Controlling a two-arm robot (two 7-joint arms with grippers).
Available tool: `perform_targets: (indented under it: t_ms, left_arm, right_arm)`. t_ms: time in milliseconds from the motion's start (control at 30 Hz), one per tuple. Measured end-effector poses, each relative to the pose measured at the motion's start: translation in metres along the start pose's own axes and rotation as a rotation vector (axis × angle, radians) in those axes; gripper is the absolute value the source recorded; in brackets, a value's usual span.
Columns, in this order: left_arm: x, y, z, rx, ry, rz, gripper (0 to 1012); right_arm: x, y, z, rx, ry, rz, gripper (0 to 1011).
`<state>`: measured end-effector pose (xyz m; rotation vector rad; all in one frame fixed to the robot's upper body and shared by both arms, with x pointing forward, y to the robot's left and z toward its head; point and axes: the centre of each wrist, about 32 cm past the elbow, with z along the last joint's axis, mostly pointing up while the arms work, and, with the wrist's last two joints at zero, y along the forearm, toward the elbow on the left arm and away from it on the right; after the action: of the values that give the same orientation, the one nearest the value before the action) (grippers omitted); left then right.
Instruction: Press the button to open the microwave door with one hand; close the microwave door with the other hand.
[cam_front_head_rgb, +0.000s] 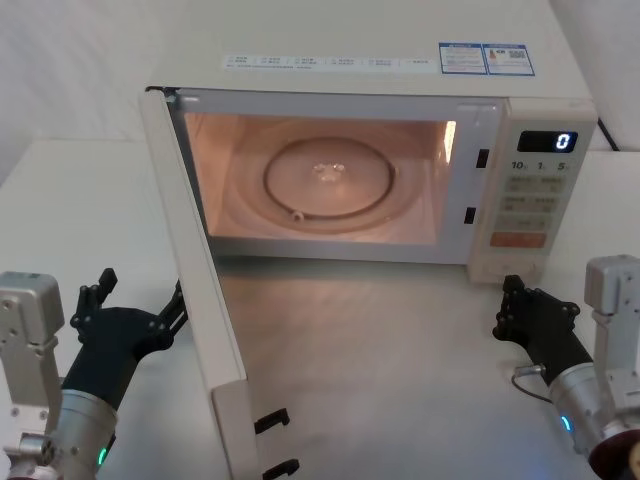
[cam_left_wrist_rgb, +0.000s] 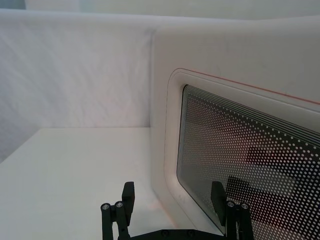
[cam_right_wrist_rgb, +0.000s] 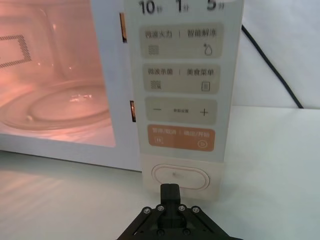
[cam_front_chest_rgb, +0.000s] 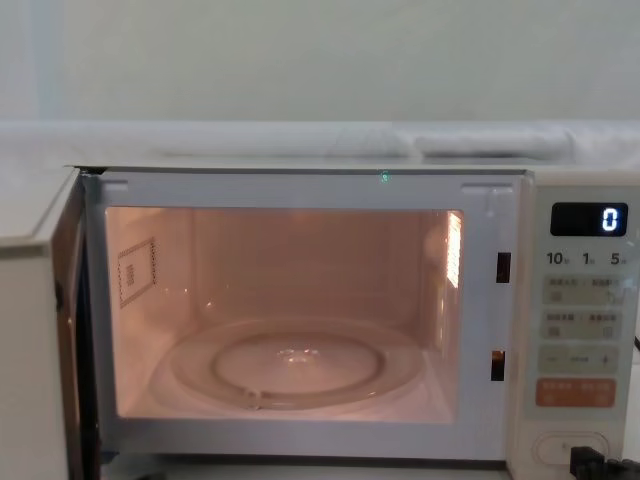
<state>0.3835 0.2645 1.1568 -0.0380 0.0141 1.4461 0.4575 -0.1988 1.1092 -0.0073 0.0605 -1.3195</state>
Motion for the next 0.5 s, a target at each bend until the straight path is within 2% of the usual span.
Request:
perform_targets:
  t_ms: [167,500]
  left_arm:
    - [0.0,0.0,0.0,0.0,0.0,0.0,1001]
    - [0.0,0.0,0.0,0.0,0.0,0.0,1001]
  right_arm:
    - [0.0008,-0.008,0.002,0.009,0.001,0.01,0]
    - [0.0086,-0.022,0.004,0.034,0.001,0.004,0]
